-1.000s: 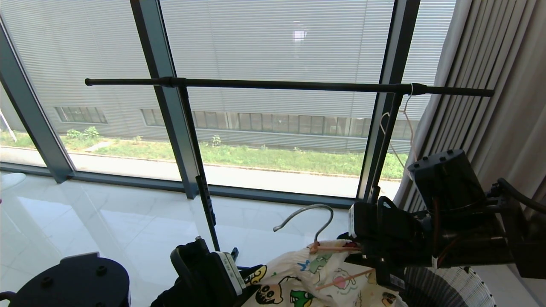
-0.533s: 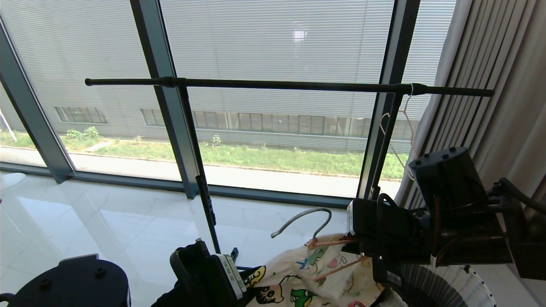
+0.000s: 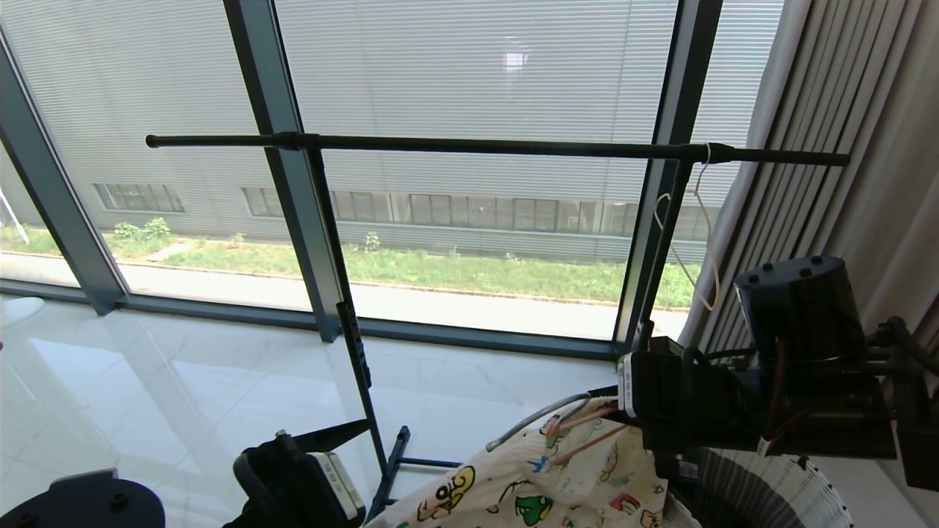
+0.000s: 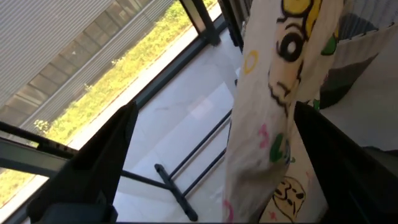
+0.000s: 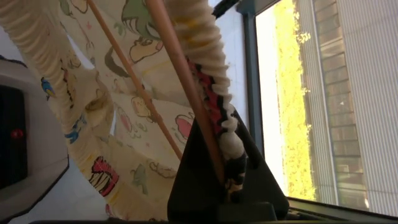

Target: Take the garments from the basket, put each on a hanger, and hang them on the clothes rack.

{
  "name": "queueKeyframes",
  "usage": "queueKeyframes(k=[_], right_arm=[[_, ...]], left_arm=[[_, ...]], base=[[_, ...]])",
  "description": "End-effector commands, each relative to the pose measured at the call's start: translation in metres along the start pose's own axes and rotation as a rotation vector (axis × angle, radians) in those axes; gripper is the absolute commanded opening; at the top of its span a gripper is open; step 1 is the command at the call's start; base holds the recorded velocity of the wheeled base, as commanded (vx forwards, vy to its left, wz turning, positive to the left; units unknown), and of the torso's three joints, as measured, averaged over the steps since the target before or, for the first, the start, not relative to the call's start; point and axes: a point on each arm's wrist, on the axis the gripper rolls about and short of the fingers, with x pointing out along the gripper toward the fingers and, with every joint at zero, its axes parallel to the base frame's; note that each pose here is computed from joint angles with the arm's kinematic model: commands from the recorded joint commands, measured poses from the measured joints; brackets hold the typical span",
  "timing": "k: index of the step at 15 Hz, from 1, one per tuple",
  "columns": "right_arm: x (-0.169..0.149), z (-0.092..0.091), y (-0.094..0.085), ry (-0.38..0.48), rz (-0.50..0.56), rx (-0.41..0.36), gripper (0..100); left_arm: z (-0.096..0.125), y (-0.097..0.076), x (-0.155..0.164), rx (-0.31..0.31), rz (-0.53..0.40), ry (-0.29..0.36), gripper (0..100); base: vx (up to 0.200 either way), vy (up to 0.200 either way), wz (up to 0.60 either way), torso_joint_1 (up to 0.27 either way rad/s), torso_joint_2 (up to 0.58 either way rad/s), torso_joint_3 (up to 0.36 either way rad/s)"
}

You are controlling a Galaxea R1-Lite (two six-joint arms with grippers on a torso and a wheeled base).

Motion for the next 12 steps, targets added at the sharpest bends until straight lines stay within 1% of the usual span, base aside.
queueKeyframes(k=[1, 2, 3, 4, 6, 8, 9, 11, 12], right_arm=[[-0.009, -0.004, -0.002, 0.005, -0.027, 0.011, 0], [-0.013, -0.007, -0.006, 0.012, -0.047, 0.034, 0], [-0.015, -0.011, -0.010, 0.018, -0.062, 0.070, 0], [-0.018, -0.011, -0.012, 0.003, -0.075, 0.099, 0], [-0.021, -0.010, -0.015, -0.021, -0.083, 0.132, 0], [-0.023, -0.008, -0.017, -0.043, -0.086, 0.131, 0], [-0.025, -0.006, -0.017, -0.067, -0.084, 0.125, 0], [-0.027, -0.005, -0.017, -0.076, -0.087, 0.121, 0], [-0.030, -0.003, -0.017, -0.084, -0.089, 0.118, 0]], left_arm=[[-0.022, 0.007, -0.026, -0.026, 0.063, 0.008, 100], [-0.031, 0.008, -0.038, -0.037, 0.088, 0.002, 100], [-0.040, 0.009, -0.046, -0.049, 0.115, 0.010, 100], [-0.044, 0.012, -0.050, -0.065, 0.144, 0.025, 100], [-0.049, 0.016, -0.051, -0.122, 0.177, 0.060, 100], [-0.050, 0.015, -0.048, -0.174, 0.176, 0.074, 100], [-0.050, 0.015, -0.047, -0.200, 0.174, 0.079, 100], [-0.048, 0.016, -0.046, -0.207, 0.174, 0.072, 100], [-0.043, 0.017, -0.045, -0.211, 0.125, 0.036, 100]], base=[[0.000, 0.000, 0.00, 0.000, 0.00, 0.000], [0.000, 0.000, 0.00, 0.000, 0.00, 0.000], [0.000, 0.000, 0.00, 0.000, 0.00, 0.000], [0.000, 0.000, 0.00, 0.000, 0.00, 0.000], [0.000, 0.000, 0.00, 0.000, 0.00, 0.000], [0.000, 0.000, 0.00, 0.000, 0.00, 0.000], [0.000, 0.000, 0.00, 0.000, 0.00, 0.000], [0.000, 0.000, 0.00, 0.000, 0.00, 0.000], [0.000, 0.000, 0.00, 0.000, 0.00, 0.000]])
